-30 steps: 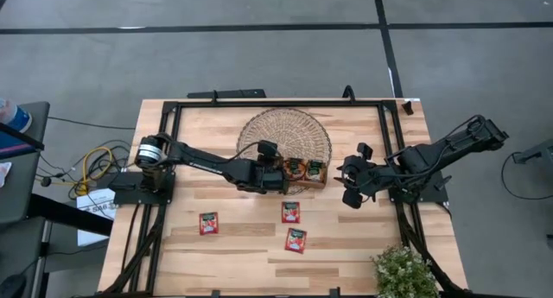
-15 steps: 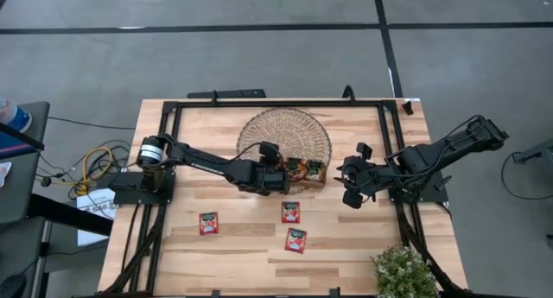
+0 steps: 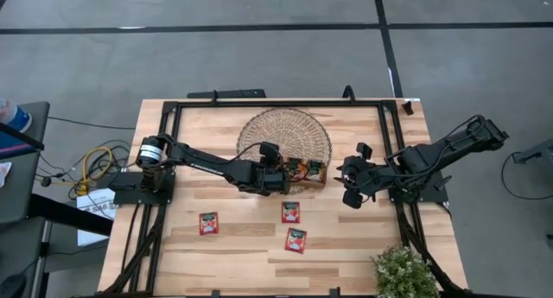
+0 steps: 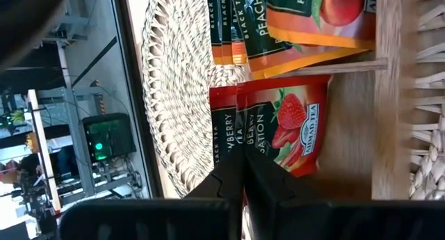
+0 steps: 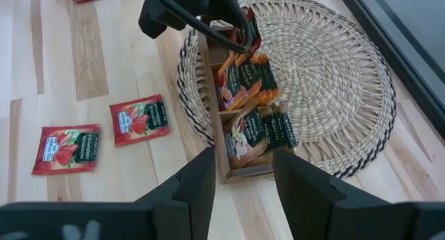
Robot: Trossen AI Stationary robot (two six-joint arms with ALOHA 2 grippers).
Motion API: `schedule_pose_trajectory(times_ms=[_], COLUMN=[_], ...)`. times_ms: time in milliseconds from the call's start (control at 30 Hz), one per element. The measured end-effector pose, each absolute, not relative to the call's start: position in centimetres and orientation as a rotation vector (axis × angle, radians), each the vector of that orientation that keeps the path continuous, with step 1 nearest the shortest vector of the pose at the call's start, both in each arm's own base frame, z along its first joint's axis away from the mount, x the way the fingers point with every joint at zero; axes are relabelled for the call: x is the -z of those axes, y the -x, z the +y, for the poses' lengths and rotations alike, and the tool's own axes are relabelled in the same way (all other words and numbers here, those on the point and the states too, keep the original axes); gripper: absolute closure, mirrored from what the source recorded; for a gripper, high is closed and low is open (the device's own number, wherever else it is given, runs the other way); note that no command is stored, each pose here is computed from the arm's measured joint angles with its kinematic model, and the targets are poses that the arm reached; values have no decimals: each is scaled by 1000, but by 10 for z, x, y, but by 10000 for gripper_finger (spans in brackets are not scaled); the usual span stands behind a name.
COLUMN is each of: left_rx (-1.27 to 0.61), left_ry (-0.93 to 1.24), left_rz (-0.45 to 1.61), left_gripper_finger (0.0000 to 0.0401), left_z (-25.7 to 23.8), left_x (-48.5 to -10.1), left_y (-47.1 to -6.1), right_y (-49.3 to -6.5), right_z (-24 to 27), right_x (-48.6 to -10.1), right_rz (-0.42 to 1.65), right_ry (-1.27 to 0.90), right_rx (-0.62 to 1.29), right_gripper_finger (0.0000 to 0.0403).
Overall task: Pick & Place Tea
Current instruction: Put the red tea bag into the left section of the wooden organizer
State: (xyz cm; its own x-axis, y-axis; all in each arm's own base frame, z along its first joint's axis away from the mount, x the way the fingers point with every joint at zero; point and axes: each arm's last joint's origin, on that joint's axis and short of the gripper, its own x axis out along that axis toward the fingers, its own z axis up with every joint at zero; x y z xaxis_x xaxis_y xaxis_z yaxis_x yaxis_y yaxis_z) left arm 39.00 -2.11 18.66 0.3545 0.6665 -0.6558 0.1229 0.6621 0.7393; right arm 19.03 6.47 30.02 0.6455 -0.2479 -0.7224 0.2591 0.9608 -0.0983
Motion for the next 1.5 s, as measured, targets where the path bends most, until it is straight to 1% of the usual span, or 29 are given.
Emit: schedule_pose_trajectory(times_ms=[800, 967, 1133, 1300, 1400, 1500], left_rx=[-402, -402, -420, -540, -643, -736], left_ry=[-817, -816, -830, -898, -971, -1034], left_rz=[1170, 1170, 1169, 1150, 1127, 1079], left_gripper_finger=[397, 373, 326, 283, 272, 270], left_z=[-26, -26, -26, -24, -27, -37], left_x=[-187, -187, -188, -191, -201, -221], left_y=[-390, -390, -390, -390, -387, -377], right_y=[-190, -190, -190, -190, -190, -190], right_z=[65, 65, 65, 65, 65, 65], right_x=[-300, -300, -300, -300, -300, -300], right_rz=[820, 819, 820, 819, 820, 821], right_ry=[-15, -16, -16, -17, -17, -17], right_rx=[289, 288, 287, 287, 287, 287], right_gripper_finger=[265, 265, 265, 264, 266, 266])
